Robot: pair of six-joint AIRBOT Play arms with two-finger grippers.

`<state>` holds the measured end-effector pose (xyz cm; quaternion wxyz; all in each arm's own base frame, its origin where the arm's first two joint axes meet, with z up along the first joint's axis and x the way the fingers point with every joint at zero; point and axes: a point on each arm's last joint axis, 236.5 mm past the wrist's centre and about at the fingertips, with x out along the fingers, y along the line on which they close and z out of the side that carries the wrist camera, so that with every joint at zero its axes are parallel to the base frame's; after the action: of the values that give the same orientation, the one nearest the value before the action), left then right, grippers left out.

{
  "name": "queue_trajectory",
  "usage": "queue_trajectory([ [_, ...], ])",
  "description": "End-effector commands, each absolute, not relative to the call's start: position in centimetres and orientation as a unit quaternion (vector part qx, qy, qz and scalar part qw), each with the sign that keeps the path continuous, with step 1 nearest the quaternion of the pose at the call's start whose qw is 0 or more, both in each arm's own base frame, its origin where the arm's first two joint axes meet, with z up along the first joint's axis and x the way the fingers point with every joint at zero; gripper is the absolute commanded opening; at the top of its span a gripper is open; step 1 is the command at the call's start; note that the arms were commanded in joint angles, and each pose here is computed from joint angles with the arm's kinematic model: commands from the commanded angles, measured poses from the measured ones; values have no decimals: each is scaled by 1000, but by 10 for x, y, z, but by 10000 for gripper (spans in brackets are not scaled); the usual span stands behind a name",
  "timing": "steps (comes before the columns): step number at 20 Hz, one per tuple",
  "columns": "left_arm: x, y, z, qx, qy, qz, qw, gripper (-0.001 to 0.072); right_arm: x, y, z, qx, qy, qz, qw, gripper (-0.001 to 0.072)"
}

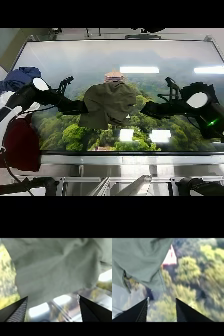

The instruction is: Fold the shirts.

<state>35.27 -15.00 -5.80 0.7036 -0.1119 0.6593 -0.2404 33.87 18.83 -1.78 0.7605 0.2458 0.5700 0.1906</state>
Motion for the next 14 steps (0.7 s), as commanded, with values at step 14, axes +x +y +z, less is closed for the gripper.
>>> queue_trajectory([
  [14, 389, -136, -88, -57, 670, -246, 698, 704, 378, 204, -79, 275, 551, 194, 764, 388],
])
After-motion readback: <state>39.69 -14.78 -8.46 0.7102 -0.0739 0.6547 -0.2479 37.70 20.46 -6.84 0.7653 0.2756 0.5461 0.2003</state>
